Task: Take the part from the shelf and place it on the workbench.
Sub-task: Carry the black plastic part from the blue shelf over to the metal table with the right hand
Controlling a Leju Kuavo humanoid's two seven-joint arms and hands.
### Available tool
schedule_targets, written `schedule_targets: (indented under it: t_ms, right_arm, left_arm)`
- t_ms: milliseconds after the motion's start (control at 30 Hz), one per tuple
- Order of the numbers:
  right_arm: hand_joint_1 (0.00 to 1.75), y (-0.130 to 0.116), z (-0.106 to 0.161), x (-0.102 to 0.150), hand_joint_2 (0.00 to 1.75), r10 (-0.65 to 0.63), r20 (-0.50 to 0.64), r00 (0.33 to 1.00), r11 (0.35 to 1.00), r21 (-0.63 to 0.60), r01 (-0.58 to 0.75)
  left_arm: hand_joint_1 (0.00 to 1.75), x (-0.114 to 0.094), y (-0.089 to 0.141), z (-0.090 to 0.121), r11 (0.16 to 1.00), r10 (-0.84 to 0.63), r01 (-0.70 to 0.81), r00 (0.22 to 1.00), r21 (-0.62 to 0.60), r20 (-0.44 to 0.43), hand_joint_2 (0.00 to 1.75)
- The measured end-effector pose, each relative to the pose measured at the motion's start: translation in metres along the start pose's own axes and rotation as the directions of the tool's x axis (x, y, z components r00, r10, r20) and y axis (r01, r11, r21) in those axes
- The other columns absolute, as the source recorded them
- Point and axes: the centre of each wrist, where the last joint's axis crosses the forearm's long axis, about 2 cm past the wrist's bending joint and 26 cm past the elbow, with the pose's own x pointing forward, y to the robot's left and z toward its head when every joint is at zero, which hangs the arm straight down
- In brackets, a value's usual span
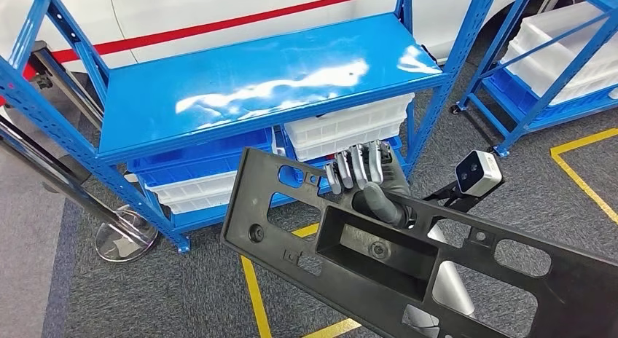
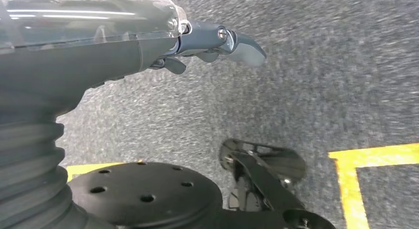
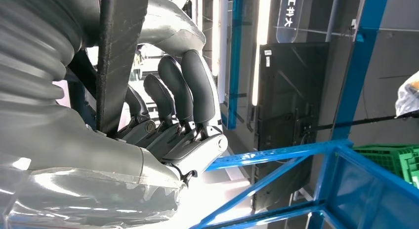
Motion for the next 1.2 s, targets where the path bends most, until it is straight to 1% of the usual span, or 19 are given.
schedule_targets:
  t_ms: [500,1200]
  right_arm:
    - [1.54,0.001,0.011,-0.001,1.75,0.001,-0.012,1.000,1.000,-0.023,-0.001]
    - [1.54,0.006,0.013,0.002,1.75,0.025,-0.013,1.000,0.999,-0.030,-0.025]
  left_arm:
    - [0.00,-0.001,-0.001,0.001,1.000,-0.001,0.001,1.000,0.009,0.005,1.75]
    - [0.00,-0.001,0.000,0.000,1.000,-0.003,0.003,1.000,-0.007,0.020,1.75]
